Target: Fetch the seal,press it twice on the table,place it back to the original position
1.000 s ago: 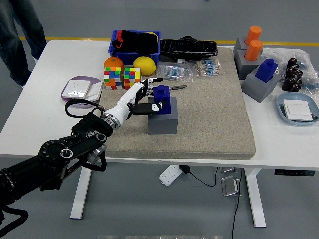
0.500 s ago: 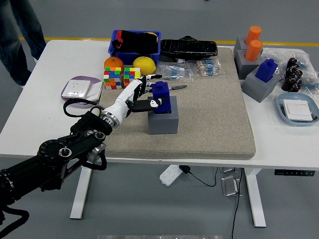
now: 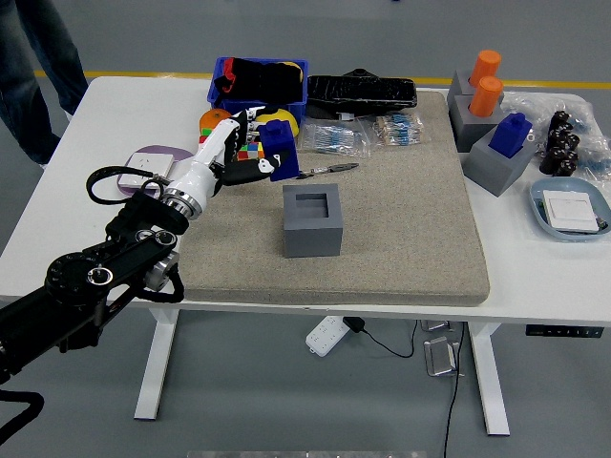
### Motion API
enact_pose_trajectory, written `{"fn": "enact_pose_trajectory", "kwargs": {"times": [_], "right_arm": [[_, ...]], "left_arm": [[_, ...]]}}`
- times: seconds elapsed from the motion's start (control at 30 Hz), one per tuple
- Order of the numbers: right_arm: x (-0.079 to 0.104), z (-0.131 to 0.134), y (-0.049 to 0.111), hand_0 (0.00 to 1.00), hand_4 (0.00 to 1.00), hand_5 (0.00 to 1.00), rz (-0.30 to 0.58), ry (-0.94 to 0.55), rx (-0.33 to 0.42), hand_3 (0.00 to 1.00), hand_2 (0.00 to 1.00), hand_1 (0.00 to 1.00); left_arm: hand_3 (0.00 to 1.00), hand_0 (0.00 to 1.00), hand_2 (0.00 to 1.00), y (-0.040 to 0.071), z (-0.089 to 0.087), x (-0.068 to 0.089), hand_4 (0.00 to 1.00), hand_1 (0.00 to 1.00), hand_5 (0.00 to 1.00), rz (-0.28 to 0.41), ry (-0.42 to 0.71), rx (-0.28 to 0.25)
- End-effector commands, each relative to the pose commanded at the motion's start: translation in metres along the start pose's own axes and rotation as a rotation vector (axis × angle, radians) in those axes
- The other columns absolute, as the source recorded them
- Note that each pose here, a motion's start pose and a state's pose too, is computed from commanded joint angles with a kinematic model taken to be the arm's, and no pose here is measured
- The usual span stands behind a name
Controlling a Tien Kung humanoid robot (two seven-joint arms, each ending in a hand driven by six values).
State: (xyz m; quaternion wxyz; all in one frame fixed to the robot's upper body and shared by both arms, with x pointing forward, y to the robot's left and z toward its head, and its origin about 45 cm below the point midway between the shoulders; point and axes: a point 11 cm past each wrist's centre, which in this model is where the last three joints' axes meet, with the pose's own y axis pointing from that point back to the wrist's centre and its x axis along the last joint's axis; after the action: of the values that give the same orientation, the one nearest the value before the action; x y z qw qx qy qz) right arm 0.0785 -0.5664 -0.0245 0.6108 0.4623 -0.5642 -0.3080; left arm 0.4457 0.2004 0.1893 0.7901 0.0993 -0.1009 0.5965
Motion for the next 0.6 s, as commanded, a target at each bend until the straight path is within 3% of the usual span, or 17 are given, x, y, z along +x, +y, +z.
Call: {"fn": "enact_pose_trajectory", "kwargs": {"times": [0.23,0.6], "right_arm": [[0.0,0.001,0.0,0.831,0.804,0.592,0.0,0.004,-0.002,0.708,0.736,0.741],[-0.001,0.001,0.0,0.831,0.805,0.594,-0.003,0.012,0.0,0.709,0.737,0.741]], "left_arm": [[0.832,0.844,0.471,0.014,-0.033,0.025,0.507,0.548,0.002,0.098,-0.018,0.055],[0.817,0.845,0.459,0.043,-0.085,0.027,0.511,0.544,0.002,0.181,-0.038,0.143]]}}
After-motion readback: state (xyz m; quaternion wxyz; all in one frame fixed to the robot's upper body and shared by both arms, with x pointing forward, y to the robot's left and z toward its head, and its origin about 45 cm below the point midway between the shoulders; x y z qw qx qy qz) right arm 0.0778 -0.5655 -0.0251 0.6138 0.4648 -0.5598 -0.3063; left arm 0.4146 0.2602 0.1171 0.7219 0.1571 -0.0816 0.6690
